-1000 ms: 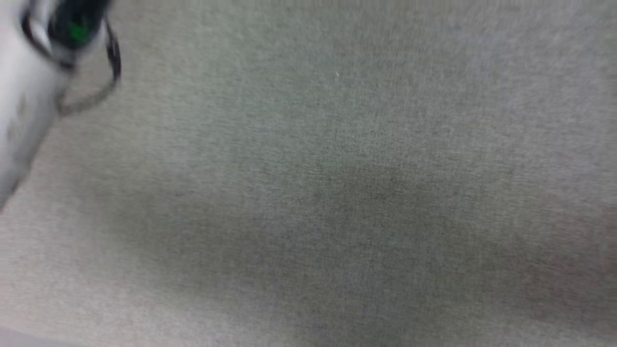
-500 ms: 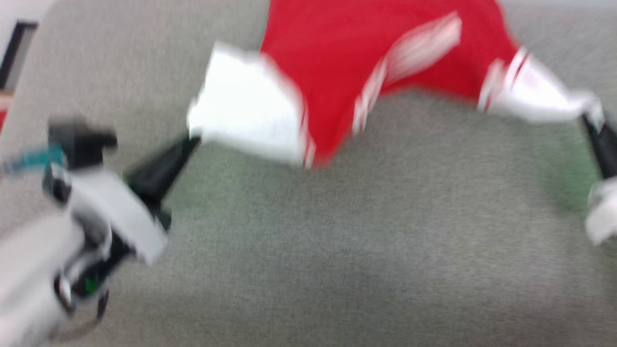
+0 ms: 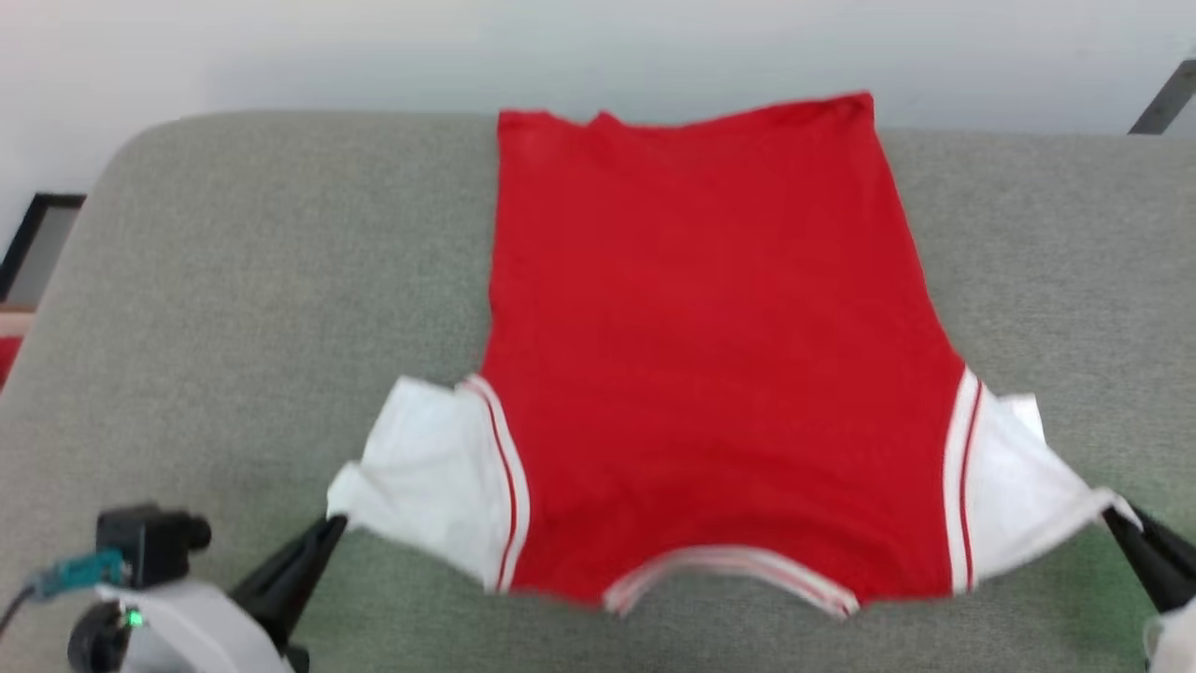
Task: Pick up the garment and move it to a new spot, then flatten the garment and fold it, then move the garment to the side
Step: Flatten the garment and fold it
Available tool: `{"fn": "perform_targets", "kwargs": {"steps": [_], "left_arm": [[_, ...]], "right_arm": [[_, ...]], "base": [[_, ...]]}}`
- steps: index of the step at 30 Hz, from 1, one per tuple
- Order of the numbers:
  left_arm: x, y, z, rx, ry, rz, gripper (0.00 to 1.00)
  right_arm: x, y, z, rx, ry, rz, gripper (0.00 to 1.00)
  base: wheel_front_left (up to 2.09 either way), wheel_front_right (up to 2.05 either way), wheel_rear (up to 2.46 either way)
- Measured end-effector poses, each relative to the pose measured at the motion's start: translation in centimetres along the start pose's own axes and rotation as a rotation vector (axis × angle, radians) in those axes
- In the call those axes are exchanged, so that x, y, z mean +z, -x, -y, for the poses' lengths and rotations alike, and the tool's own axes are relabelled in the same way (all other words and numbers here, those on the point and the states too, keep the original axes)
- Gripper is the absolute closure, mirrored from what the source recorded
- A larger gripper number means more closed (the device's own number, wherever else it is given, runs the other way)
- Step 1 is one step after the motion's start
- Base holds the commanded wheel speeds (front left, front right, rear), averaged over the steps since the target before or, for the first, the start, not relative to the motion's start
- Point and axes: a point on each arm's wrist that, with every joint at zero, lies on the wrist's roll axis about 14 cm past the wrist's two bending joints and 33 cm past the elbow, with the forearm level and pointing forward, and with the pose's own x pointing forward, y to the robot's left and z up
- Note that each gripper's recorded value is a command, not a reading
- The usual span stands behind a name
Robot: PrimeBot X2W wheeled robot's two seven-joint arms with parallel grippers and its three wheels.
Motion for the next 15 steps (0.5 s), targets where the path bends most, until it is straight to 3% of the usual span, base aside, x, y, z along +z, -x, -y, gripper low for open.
{"fn": "perform_targets", "kwargs": {"steps": [9, 15], "left_arm": [[-3.0, 2.6, -0.7, 0.07, 0.052, -0.038, 1.0], [-3.4, 3.0, -0.4, 0.071, 0.066, -0.029, 1.0]], "right_arm": [[-3.3, 3.5, -0.7, -0.013, -0.074, -0.136, 1.0], [-3.4, 4.0, -1.3, -0.009, -0.096, -0.166, 1.0]], "base": [[0.0, 0.0, 0.0], [0.0, 0.0, 0.0]]}}
